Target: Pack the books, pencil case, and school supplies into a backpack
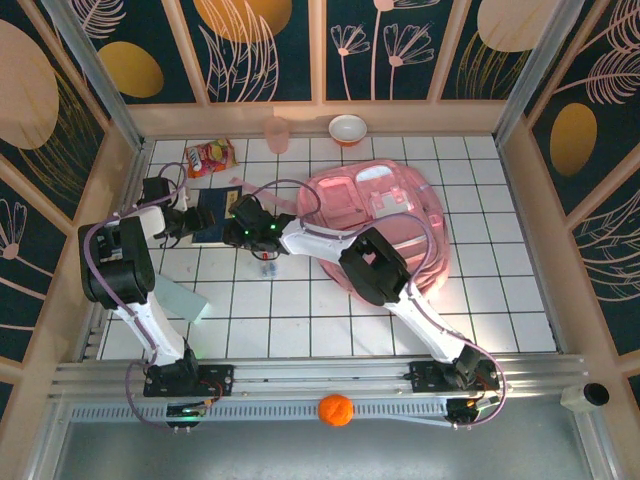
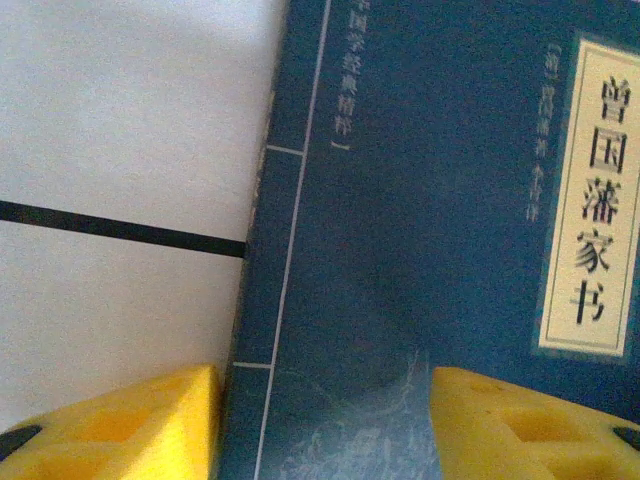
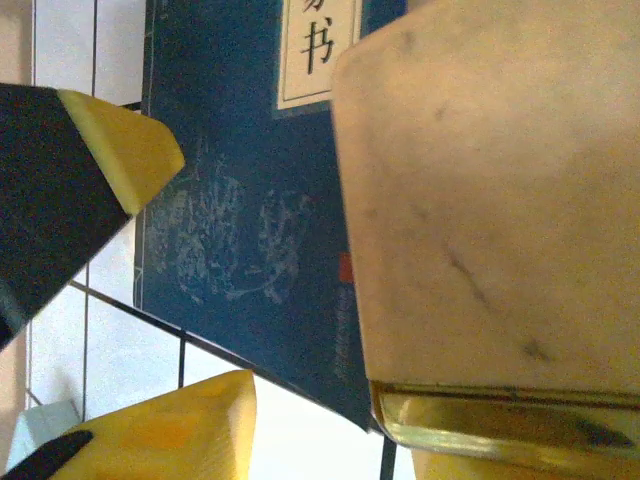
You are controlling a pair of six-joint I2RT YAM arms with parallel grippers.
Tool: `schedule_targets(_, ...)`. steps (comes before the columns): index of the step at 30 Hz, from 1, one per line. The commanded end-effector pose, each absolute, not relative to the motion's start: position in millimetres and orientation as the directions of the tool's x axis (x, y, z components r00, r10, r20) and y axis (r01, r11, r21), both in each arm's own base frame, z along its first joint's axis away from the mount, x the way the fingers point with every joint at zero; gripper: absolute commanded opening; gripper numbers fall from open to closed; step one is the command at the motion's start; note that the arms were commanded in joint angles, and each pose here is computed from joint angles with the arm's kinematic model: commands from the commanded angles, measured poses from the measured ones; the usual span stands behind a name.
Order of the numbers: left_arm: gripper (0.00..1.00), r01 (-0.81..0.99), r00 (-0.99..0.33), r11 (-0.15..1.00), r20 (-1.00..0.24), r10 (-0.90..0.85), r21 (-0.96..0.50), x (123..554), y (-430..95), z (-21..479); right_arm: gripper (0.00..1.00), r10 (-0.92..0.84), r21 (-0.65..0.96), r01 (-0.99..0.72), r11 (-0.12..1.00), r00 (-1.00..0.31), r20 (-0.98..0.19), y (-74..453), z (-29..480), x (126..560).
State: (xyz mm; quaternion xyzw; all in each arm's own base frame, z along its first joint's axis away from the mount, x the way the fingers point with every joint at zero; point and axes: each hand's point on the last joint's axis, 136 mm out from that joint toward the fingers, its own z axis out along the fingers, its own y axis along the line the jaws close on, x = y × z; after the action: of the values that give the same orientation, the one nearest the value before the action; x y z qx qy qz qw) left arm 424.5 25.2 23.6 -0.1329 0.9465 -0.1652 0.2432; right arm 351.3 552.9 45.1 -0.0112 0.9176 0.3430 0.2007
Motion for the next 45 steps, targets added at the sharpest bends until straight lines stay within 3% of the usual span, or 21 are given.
schedule_targets(1,0.56,-0.166,-0.862,0.874,-0.362,-0.353,-0.456,411.5,7.6,25.0,0.37,0.142,0.578,-0.133,0.805,-0.903,-0.405,540.4,32.2,370.8)
schedule_targets(6,0.56,-0.138,-0.869,0.847,-0.347,-0.352,-0.514,406.2,-4.6,29.4,0.22,0.149,0.576,-0.111,0.810,-0.911,-0.386,535.8,19.8,376.1)
schedule_targets(11,0.56,-0.079,-0.856,0.807,-0.375,-0.356,-0.585,407.7,-17.9,55.5,0.15,0.139,0.606,-0.113,0.788,-0.925,-0.354,542.4,18.6,370.7)
schedule_targets(17,0.55,-0.009,-0.823,0.751,-0.422,-0.381,-0.660,412.6,-30.5,96.5,0.11,0.131,0.622,-0.110,0.776,-0.935,-0.329,545.5,14.8,367.3)
schedule_targets(25,0.53,-0.039,-0.830,0.724,-0.381,-0.408,-0.689,406.0,-35.1,80.6,0.10,0.130,0.634,-0.119,0.764,-0.934,-0.332,548.8,20.8,367.5)
schedule_targets(28,0.49,-0.053,-0.826,0.727,-0.379,-0.417,-0.684,405.3,-33.2,77.1,0.10,0.128,0.634,-0.120,0.764,-0.935,-0.330,548.6,20.3,367.1)
schedule_targets(30,0.37,-0.068,-0.823,0.747,-0.385,-0.417,-0.662,405.1,-28.8,73.7,0.10,0.128,0.635,-0.123,0.763,-0.934,-0.334,548.7,22.6,367.5)
schedule_targets(36,0.01,-0.102,-0.758,0.833,-0.499,-0.419,-0.544,410.0,-3.6,95.8,0.19,0.124,0.621,-0.144,0.770,-0.922,-0.367,541.8,47.4,366.1)
schedule_targets(45,0.00,-0.025,-0.634,0.901,-0.690,-0.350,-0.434,396.3,7.3,173.7,0.43,0.138,0.689,-0.208,0.694,-0.902,-0.410,532.2,130.3,338.2)
